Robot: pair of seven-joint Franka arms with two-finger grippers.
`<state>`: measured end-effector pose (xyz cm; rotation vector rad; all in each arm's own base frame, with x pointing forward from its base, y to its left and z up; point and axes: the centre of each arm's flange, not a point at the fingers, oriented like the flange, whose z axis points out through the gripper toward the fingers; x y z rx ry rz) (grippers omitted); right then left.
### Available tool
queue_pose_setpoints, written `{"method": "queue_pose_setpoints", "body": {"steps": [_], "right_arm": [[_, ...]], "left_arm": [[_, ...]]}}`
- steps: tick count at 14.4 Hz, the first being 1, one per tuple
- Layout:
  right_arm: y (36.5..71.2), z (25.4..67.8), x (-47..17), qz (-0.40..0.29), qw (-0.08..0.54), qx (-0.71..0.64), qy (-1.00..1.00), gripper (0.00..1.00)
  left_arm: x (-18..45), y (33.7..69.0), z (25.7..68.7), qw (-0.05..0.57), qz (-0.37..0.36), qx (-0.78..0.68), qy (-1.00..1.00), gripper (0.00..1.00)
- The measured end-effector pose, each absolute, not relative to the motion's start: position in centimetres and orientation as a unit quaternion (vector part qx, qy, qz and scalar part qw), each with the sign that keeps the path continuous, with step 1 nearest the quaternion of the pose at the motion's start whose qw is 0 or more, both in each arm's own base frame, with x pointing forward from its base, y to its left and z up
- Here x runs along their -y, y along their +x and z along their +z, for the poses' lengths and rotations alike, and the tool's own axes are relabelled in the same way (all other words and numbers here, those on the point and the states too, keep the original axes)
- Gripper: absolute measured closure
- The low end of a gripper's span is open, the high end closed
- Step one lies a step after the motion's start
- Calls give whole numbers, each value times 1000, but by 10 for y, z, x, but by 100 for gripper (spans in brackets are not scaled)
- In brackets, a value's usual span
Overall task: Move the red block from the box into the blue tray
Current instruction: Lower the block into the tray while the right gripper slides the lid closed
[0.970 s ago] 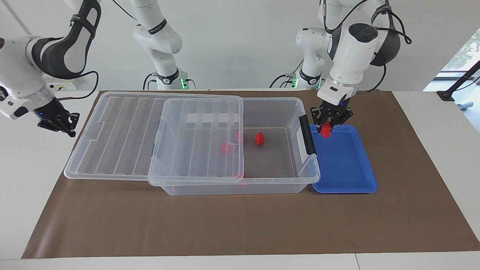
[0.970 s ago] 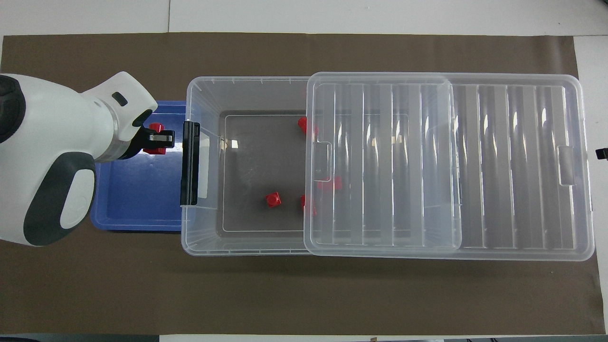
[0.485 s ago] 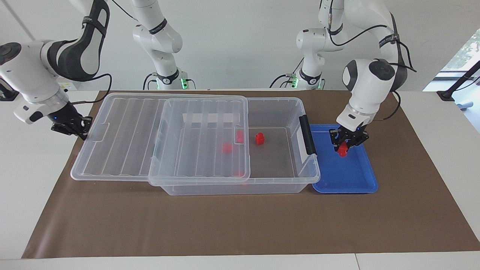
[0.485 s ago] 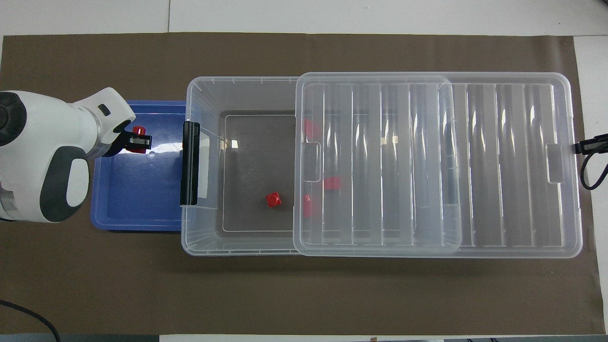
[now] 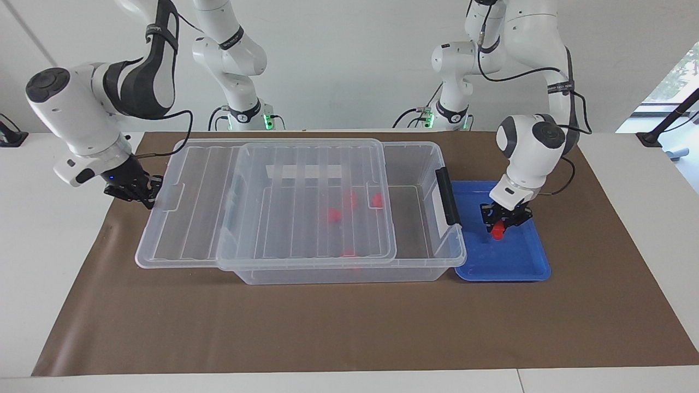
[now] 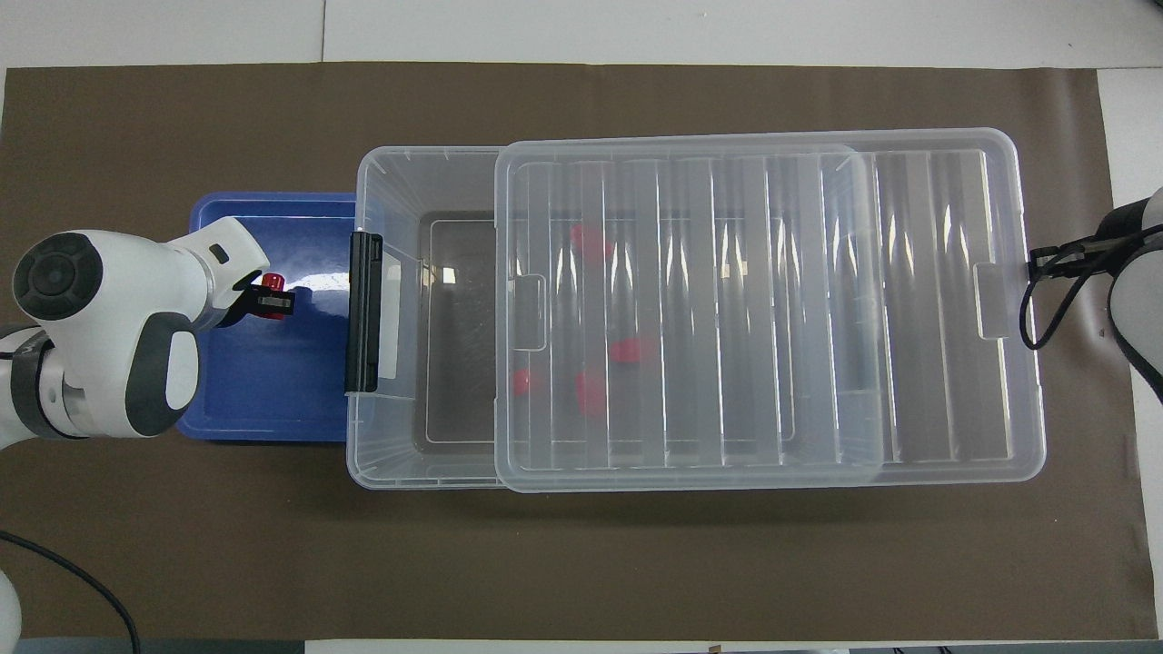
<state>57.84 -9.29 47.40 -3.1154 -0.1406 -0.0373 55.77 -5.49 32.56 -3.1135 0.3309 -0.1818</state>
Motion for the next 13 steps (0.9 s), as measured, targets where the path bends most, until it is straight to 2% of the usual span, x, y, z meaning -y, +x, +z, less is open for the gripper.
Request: {"method": "queue_pose_setpoints", "body": {"steps": [7,9,13], "right_arm": [[585,475,22,-11,13,10,-1000,99],[585,476,3,-10,13,-1,-1000,99],[584,475,-28,-9,14,-12,-1000,99]], "left_arm": [[50,557,305,1,-48,-101,-994,66],[50,557,304,1,-47,-100,-994,62],[52,564,315,1,-58,-102,-993,15]]}}
